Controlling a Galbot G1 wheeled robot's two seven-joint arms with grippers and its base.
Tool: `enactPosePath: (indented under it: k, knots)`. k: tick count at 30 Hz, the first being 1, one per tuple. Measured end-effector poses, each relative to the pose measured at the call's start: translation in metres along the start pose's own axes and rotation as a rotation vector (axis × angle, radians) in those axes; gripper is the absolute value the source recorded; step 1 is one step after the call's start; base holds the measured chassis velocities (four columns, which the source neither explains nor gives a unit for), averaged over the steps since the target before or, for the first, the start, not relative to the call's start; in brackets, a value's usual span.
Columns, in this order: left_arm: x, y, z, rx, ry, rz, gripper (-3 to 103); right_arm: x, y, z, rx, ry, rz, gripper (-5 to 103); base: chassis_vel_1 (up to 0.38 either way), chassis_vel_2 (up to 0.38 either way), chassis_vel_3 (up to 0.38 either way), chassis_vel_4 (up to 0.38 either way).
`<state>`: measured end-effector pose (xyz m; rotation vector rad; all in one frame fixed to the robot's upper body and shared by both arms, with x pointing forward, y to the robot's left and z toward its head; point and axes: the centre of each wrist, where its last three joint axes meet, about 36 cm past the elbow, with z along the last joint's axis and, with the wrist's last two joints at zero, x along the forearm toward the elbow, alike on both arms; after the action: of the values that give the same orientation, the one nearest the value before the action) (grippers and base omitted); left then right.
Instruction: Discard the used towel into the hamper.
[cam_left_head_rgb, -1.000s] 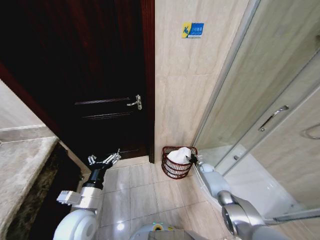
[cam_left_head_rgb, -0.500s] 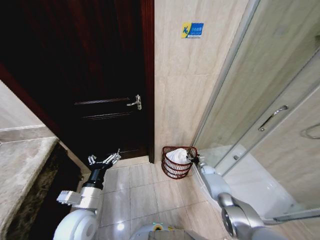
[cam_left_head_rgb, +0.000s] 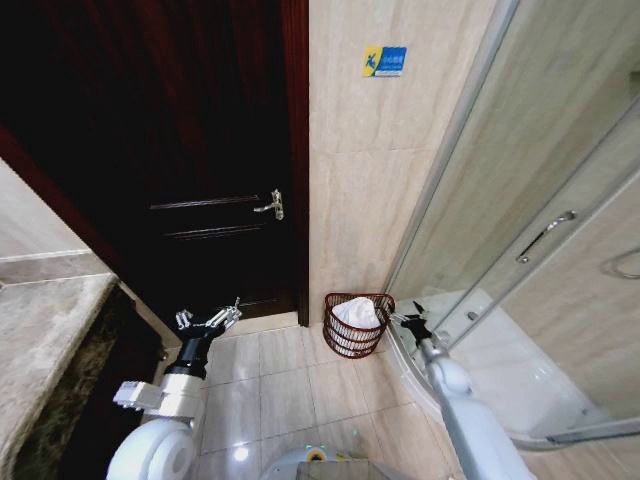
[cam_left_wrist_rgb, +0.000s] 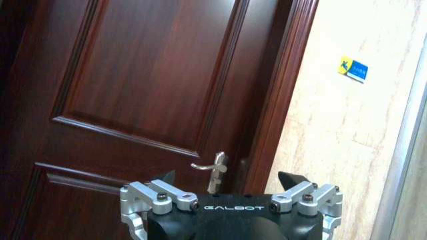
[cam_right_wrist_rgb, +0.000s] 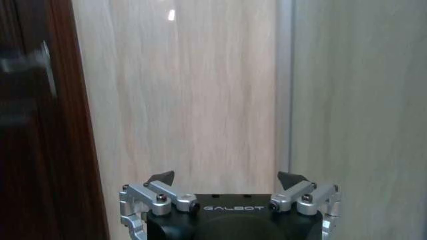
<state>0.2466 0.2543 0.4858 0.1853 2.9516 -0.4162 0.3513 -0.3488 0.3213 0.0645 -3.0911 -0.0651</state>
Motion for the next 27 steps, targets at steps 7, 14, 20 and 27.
enactPosePath:
  k: [7, 14, 20, 27]
  knots:
    - [0.0, 0.0, 0.0, 0.0, 0.0, 0.0, 100, 0.087, 0.043, -0.066, -0.057, -0.124, 0.046, 100, 0.0, 0.0, 0.0, 0.0]
    - [0.0, 0.0, 0.0, 0.0, 0.0, 0.0, 100, 0.142, 0.067, -0.112, -0.018, -0.202, 0.068, 100, 0.0, 0.0, 0.0, 0.0]
    - [0.0, 0.0, 0.0, 0.0, 0.0, 0.0, 100, 0.149, 0.075, -0.12, 0.011, -0.227, 0.059, 100, 0.0, 0.0, 0.0, 0.0]
    - [0.0, 0.0, 0.0, 0.0, 0.0, 0.0, 100, 0.147, 0.084, -0.111, -0.011, -0.232, 0.044, 100, 0.0, 0.0, 0.0, 0.0]
